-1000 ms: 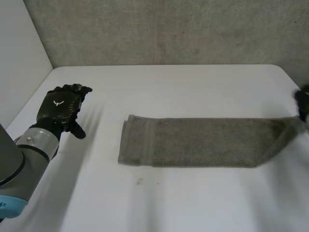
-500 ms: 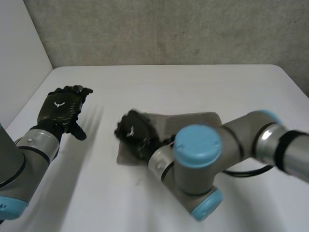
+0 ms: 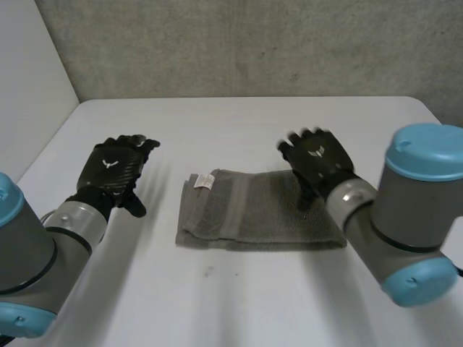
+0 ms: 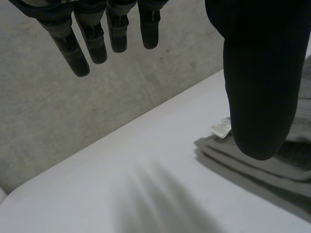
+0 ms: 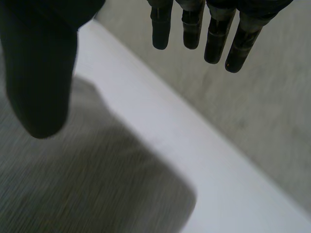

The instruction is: Fold the laundry

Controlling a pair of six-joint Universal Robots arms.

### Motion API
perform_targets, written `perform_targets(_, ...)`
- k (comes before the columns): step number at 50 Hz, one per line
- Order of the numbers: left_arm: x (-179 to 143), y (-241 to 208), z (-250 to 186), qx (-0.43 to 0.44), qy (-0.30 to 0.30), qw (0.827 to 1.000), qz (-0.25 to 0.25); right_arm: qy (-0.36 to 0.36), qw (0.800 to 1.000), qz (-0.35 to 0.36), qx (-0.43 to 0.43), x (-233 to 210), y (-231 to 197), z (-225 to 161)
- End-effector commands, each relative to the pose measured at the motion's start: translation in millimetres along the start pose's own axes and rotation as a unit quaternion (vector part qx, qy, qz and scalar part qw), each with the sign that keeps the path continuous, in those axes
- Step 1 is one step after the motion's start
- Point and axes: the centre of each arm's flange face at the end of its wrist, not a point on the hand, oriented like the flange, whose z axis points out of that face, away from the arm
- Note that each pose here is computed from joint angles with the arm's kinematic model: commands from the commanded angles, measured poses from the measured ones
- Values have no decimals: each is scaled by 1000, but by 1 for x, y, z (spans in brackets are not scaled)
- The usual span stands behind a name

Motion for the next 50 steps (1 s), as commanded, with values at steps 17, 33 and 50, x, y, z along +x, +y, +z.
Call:
perform_targets(17, 13, 6, -4, -10, 18, 1000, 0, 47, 996, 43, -62, 31, 78, -9)
perform_targets(33, 8, 0, -4, 0, 9, 1000, -2, -93, 990, -12, 106, -75, -17, 3)
perform_targets(50, -1, -21, -5, 32, -6, 999, -4, -225, 968, -49, 95, -168, 2, -4)
